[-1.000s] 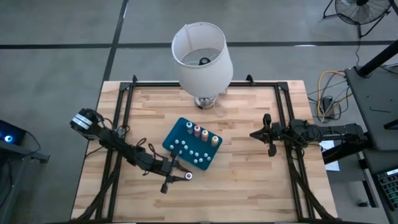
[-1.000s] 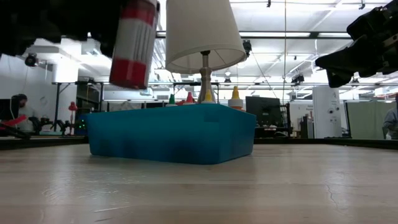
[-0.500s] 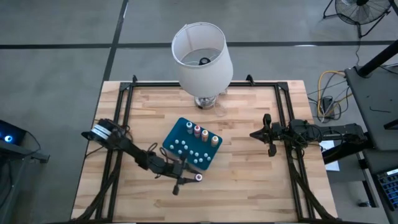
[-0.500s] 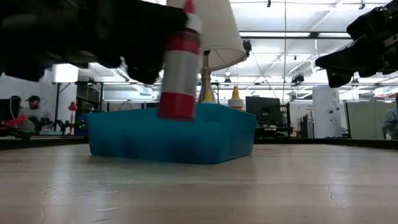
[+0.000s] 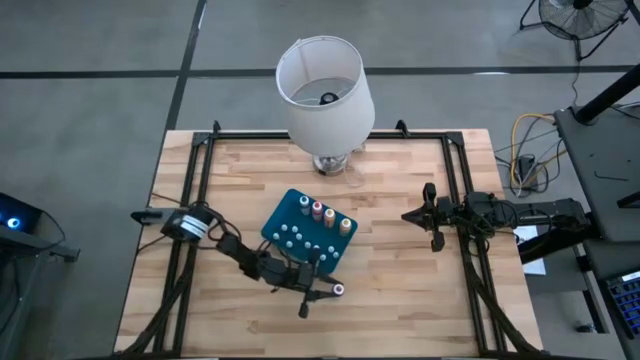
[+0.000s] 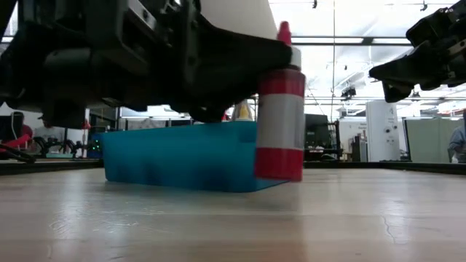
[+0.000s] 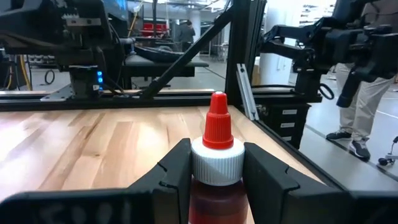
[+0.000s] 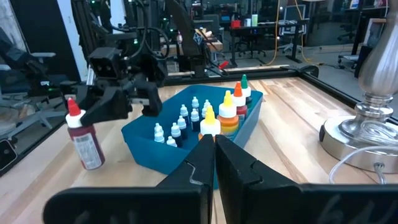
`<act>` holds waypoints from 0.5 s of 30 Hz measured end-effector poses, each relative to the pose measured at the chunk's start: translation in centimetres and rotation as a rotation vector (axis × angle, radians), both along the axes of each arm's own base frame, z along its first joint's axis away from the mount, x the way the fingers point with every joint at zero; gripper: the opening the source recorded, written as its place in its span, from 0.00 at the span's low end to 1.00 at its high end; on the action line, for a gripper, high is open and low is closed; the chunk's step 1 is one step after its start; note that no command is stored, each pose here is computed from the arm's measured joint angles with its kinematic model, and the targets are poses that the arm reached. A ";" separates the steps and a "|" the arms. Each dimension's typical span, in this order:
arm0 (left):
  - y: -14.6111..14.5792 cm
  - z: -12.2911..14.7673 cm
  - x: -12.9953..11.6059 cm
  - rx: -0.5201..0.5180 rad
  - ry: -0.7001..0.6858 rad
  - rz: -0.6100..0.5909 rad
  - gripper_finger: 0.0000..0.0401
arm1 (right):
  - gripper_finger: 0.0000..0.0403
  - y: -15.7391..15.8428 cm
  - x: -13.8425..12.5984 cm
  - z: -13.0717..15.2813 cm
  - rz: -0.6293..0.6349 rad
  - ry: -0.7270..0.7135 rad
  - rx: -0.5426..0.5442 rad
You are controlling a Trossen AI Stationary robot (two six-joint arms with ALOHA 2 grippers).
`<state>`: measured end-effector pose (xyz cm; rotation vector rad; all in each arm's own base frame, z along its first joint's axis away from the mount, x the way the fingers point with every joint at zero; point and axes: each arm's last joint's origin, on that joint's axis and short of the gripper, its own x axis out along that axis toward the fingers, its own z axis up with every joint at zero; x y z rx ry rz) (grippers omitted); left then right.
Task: Pick & Place food coloring
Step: Put the large red food coloring bottle into the blue container
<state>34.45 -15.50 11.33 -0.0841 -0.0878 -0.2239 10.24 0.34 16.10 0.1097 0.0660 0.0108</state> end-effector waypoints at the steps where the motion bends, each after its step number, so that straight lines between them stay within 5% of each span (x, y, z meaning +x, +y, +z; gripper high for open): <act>1: 0.0 -0.1 0.2 0.000 0.001 0.002 0.23 | 0.02 0.0 0.0 0.0 0.000 0.000 0.000; 15: 0.3 -0.9 2.1 -0.007 -0.012 0.030 0.23 | 0.02 0.0 0.0 0.0 0.000 0.001 0.000</act>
